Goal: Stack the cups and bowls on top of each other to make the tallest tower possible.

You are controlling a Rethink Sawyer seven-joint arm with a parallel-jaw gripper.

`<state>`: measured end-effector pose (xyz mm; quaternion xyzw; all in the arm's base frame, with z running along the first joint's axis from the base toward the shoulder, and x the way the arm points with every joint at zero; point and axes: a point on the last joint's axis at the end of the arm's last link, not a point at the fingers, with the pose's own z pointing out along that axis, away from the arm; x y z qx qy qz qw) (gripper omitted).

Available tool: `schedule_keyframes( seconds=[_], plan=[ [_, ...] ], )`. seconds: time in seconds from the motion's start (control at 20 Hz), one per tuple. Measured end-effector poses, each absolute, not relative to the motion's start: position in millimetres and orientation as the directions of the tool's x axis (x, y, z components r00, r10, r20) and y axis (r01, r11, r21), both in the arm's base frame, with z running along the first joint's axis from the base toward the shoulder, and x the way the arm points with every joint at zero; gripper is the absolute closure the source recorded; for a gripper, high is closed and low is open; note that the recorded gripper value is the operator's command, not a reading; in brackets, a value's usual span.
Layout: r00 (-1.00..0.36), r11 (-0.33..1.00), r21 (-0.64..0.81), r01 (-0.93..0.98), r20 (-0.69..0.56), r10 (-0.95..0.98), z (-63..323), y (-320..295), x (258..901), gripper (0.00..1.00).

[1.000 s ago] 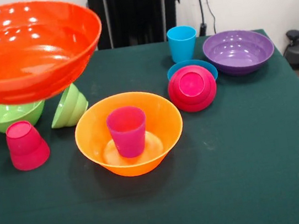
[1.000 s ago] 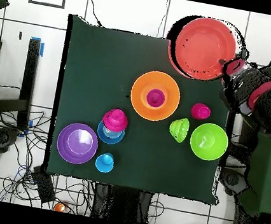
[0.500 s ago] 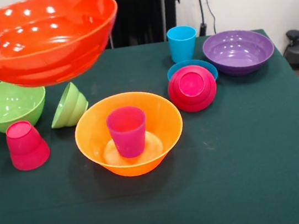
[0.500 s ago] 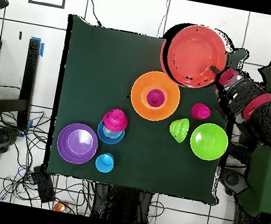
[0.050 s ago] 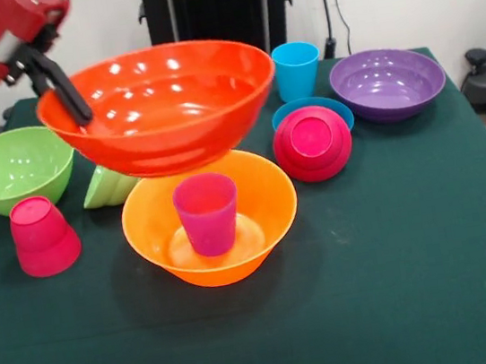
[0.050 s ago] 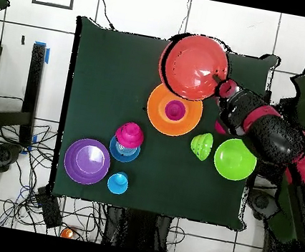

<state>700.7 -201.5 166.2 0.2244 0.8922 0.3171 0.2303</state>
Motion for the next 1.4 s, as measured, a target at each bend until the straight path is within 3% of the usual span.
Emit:
schedule_keyframes(
  seconds=[0.3,0.75,1.4],
  plan=[
    [-0.829,0.728,0.655,0.202,-0.282,0.484,135.1,-165.7,698.1,1.00],
    [-0.858,0.751,0.636,0.176,-0.276,0.434,126.2,-141.8,697.8,1.00],
    [-0.906,0.811,0.536,0.233,-0.184,0.381,79.3,-161.3,671.6,1.00]
  ],
)
